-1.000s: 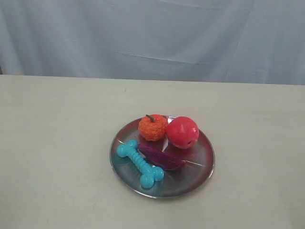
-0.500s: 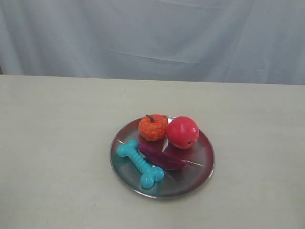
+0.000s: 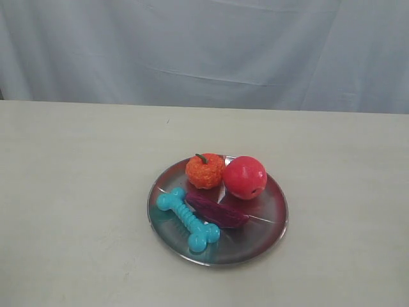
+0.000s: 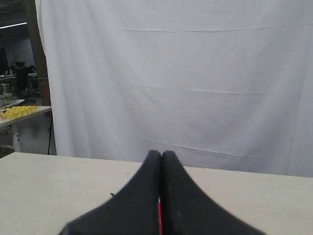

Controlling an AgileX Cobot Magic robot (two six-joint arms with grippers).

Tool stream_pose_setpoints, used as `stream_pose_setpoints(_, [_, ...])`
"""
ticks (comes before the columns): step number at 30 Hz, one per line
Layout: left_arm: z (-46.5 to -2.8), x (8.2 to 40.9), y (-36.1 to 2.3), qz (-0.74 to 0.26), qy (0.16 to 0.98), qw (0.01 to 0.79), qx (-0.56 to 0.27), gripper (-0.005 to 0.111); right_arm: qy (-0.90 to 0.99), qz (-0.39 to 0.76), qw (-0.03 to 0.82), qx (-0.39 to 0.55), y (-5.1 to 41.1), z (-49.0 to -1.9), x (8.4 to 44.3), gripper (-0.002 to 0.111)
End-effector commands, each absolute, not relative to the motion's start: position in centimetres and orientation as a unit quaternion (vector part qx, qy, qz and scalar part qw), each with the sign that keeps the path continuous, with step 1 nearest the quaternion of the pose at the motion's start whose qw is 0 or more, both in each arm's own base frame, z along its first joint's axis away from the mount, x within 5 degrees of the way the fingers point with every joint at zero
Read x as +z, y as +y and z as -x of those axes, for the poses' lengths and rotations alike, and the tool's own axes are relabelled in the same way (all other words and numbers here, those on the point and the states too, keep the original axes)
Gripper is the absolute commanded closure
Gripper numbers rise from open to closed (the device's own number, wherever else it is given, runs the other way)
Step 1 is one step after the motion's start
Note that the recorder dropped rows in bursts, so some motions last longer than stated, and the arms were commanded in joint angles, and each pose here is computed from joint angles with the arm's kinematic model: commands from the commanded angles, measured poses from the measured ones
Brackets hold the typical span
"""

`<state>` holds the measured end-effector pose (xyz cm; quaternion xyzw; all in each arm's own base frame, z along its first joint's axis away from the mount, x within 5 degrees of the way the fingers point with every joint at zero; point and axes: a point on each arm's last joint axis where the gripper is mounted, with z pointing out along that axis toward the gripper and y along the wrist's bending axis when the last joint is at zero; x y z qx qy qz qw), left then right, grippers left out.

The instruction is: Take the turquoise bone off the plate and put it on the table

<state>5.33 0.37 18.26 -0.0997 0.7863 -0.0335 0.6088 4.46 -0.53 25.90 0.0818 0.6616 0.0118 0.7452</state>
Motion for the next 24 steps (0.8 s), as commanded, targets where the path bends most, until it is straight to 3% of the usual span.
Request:
stream_pose_setpoints(1, [-5.3,18.2,0.4,0.1,0.785,0.611,-0.03,0.107,0.696,-0.086,0.712,-0.001,-0.6,-3.8,28.7,0.109])
stream_pose_setpoints(12, [-5.3,18.2,0.4,0.1,0.785,0.611,-0.03,0.107,0.837,-0.055,0.544,-0.012,-0.7,-8.0,34.0,0.109])
stream_pose_setpoints(24, [-5.3,18.2,0.4,0.1,0.785,0.611,-0.03,0.107,0.933,-0.002,0.357,0.036,0.7,-17.8,33.8,0.109])
